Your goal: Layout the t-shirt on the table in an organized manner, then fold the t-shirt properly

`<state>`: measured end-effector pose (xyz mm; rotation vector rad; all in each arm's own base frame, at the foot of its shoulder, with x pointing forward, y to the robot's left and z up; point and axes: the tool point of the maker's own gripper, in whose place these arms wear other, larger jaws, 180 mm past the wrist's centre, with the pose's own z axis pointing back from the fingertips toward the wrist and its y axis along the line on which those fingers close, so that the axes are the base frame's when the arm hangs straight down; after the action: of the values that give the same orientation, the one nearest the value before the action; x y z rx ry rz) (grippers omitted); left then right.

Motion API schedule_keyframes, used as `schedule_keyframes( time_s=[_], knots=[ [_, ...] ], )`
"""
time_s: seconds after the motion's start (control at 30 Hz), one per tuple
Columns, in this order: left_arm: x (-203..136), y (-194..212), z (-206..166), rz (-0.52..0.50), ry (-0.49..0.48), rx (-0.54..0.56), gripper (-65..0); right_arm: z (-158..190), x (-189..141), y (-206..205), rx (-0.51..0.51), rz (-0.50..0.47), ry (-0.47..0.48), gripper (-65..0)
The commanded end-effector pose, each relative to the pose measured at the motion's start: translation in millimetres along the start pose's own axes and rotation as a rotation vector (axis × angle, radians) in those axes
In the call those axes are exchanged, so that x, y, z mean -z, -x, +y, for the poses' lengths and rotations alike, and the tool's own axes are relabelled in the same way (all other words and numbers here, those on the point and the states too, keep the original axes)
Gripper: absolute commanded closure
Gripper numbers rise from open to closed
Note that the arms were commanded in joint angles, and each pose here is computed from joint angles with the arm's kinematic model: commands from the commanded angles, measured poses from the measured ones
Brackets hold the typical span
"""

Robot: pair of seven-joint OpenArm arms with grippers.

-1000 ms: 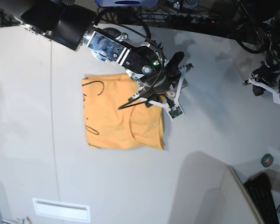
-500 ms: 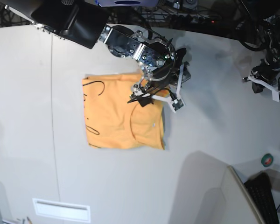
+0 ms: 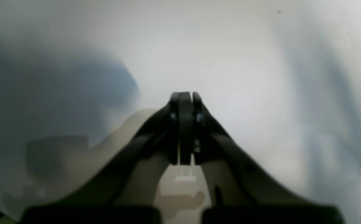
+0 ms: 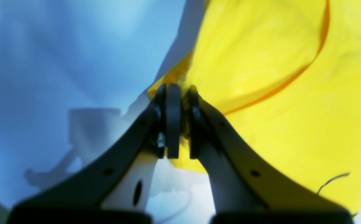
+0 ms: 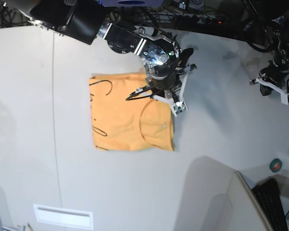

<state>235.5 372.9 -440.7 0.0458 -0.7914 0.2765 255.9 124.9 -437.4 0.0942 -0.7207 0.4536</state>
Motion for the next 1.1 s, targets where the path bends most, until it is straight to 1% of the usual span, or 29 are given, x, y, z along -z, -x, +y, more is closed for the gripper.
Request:
schedule_keyframes(
  time_s=[0.0, 0.13, 0.2, 0.3, 0.37, 0.53, 0.63, 0.7, 0.8, 0.87, 0.93, 1.0, 1.07],
  knots=[
    [-2.3, -16.5, 3.9, -0.045, -0.001, 0.013, 0.0, 1.4, -5.3, -22.8, 0.009, -0.054, -0.004, -0.6],
    [-2.2, -17.2, 3.7, -0.047, 0.000, 0.013, 0.0, 4.0, -11.6, -18.3, 0.028, -0.029, -0.022, 0.0],
    [-2.0, -17.9, 3.5, -0.048, 0.000, 0.012, 0.0, 3.3, -15.6, -19.0, 0.034, -0.039, -0.030, 0.0],
    [-2.0, -17.9, 3.5, -0.048, 0.000, 0.012, 0.0, 11.7, -26.2, -23.2, 0.058, -0.055, -0.064, 0.0],
    [-2.0, -17.9, 3.5, -0.048, 0.000, 0.012, 0.0, 9.1, -34.0, -24.7, 0.061, -0.068, -0.078, 0.0],
    [-2.0, -17.1, 3.2, -0.046, 0.001, 0.014, 0.0, 18.4, -52.2, -23.5, 0.083, -0.015, -0.134, 0.0],
    [-1.5, -16.9, 2.0, -0.047, 0.003, 0.011, 0.0, 21.1, -53.1, -20.1, 0.076, -0.004, -0.145, 0.0],
    [-1.3, -17.6, 1.8, -0.048, 0.003, 0.011, 0.0, 26.5, -55.1, -17.8, 0.056, 0.000, -0.171, 0.0],
    [-0.8, -18.1, 0.6, -0.048, 0.006, 0.012, 0.0, 31.0, -63.1, -23.5, 0.064, -0.019, -0.199, 0.0],
    [-0.1, -17.3, -1.3, -0.046, 0.010, 0.014, 0.0, 27.0, -65.4, -18.4, 0.059, 0.004, -0.198, 0.0],
    [4.3, -12.8, -13.8, -0.032, 0.037, 0.026, 0.0, 26.8, -66.9, -18.0, 0.059, 0.008, -0.201, 0.0],
    [15.2, 2.5, -54.7, 0.014, 0.126, 0.074, 0.0, 26.0, -66.1, -17.0, 0.058, 0.010, -0.198, 0.0],
    [20.8, 15.6, -87.6, 0.046, 0.195, 0.105, 0.0, 26.0, -66.1, -17.0, 0.058, 0.010, -0.198, 0.0]
  ],
)
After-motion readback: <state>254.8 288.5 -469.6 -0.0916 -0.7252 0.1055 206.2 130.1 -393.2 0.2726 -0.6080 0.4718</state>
